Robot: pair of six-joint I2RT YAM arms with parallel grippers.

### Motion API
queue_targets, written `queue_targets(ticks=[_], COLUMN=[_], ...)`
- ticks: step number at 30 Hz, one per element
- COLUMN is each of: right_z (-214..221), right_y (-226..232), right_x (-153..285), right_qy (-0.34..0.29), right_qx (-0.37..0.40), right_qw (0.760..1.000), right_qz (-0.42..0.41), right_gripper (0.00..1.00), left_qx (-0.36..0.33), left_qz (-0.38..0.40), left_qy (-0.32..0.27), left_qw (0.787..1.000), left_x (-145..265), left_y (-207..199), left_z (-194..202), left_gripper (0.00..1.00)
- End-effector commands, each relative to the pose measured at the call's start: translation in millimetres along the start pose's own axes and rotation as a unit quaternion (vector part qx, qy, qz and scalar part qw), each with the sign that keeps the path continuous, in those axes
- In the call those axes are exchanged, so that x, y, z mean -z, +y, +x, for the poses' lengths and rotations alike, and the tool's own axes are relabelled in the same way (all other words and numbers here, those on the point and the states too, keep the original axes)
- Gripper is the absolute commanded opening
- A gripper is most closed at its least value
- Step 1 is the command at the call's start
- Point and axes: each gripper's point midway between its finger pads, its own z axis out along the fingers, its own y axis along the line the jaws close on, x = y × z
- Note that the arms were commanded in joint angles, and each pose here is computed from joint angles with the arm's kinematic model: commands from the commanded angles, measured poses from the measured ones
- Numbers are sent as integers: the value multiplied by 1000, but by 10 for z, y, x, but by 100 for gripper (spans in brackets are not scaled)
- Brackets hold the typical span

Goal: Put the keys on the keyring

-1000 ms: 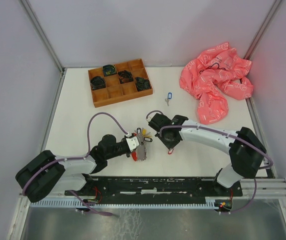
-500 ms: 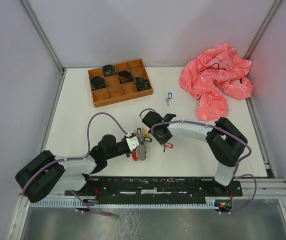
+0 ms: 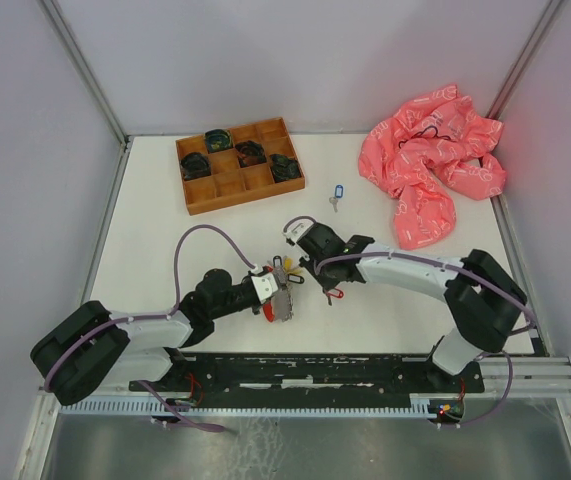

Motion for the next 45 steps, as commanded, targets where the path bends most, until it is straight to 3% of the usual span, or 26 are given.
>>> queue_targets(ticks=[1, 7, 15, 21, 27, 36, 45], right_z=[-459, -525, -482, -576, -604, -588, -639], right_y=[99, 252, 616, 696, 820, 816, 807], right_x=[312, 492, 611, 624, 561, 378, 330], right_qy=[-115, -191, -252, -274, -317, -329, -342], right_qx=[27, 99, 217, 249, 297, 323, 328], right_qw=[992, 971, 920, 902, 868, 859, 855], right_qz=[-50, -107, -207, -221, -239, -223, -211], right_gripper=[29, 36, 42, 42, 41, 37, 28], left_qx=[-24, -28, -31, -33, -35, -35, -35], left_qz=[-6, 2, 20, 31, 37, 45, 47], left_qy=[-34, -34, -32, -33, -36, -40, -40], left_qw=[999, 999, 999, 998, 998, 998, 998], left_x=[-47, -51, -74, -76, -72, -79, -77], left_y=[71, 42, -9, -42, -64, -92, -99], left_z=[-211, -203, -194, -197, -210, -223, -221], left_gripper=[3, 3, 3, 3, 3, 3, 3])
